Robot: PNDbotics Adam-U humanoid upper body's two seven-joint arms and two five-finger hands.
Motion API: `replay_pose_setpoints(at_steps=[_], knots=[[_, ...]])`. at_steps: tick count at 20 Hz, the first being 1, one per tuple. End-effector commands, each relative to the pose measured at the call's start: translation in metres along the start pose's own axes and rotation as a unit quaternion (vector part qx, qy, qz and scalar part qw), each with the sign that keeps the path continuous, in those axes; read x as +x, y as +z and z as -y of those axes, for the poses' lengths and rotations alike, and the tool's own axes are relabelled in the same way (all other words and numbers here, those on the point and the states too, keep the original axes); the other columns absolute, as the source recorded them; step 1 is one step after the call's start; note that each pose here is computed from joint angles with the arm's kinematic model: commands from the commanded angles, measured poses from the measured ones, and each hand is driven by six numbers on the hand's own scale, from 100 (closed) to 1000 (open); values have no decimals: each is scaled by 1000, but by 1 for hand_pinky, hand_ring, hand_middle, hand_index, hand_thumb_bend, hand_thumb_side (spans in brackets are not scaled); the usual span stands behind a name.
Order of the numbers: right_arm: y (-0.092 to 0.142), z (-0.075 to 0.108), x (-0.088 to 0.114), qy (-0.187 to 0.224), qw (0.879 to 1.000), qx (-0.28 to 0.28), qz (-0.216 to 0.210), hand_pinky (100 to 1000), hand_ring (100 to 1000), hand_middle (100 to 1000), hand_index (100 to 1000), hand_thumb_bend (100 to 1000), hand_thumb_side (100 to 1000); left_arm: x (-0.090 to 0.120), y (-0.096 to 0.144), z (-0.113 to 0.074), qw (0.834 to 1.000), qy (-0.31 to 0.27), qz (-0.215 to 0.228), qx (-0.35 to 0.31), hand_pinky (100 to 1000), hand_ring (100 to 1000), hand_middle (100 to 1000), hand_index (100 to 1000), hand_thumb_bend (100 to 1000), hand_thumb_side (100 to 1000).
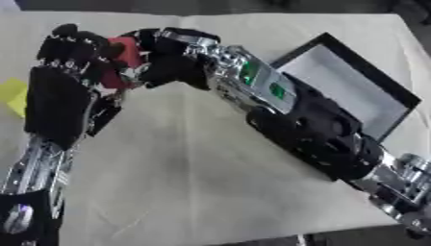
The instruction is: Pick up the objects with one hand, pass them to the other hand, and then place them into the box on the other side of the table.
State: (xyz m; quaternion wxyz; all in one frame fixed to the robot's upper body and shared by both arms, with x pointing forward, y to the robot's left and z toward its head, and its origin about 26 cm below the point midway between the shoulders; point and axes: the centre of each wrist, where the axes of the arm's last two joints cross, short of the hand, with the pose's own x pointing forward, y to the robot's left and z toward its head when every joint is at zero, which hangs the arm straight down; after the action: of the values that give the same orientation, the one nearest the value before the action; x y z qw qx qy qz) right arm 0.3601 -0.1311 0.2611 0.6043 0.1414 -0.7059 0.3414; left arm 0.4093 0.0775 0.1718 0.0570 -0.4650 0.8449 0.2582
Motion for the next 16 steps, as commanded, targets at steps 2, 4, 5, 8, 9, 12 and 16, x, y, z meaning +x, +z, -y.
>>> replay_pose_setpoints(at_steps=[2, 4, 5, 8, 9, 12, 16], knots=[[4, 1, 14, 1, 1000, 9, 25, 954, 764, 439, 755, 157, 100, 1, -9, -3, 1000, -4, 1, 14, 788, 737, 720, 837, 709, 100], [5, 3, 14, -2, 1000, 6, 26, 954, 763, 438, 753, 143, 100, 0, -8, -3, 1000, -6, -3, 17, 819, 784, 776, 890, 757, 100], [5, 3, 15, -2, 1000, 4, 28, 954, 764, 438, 753, 163, 100, -1, -8, -3, 1000, -9, -8, 18, 824, 792, 784, 898, 801, 100], [7, 7, 16, -1, 1000, -4, 31, 954, 764, 440, 754, 162, 100, -4, -5, -3, 999, -24, -26, 9, 830, 804, 797, 909, 861, 105], [8, 8, 16, 0, 999, -7, 32, 954, 764, 441, 755, 161, 100, -6, -3, -4, 999, -29, -35, 4, 831, 807, 800, 912, 864, 108], [11, 11, 16, 2, 999, -13, 31, 953, 765, 444, 755, 160, 100, -11, 0, -5, 997, -43, -56, -6, 829, 806, 800, 911, 841, 100], [15, 19, 14, 7, 999, -25, 26, 953, 767, 451, 757, 154, 100, -24, 10, -7, 995, -54, -77, -20, 821, 797, 788, 900, 786, 100]])
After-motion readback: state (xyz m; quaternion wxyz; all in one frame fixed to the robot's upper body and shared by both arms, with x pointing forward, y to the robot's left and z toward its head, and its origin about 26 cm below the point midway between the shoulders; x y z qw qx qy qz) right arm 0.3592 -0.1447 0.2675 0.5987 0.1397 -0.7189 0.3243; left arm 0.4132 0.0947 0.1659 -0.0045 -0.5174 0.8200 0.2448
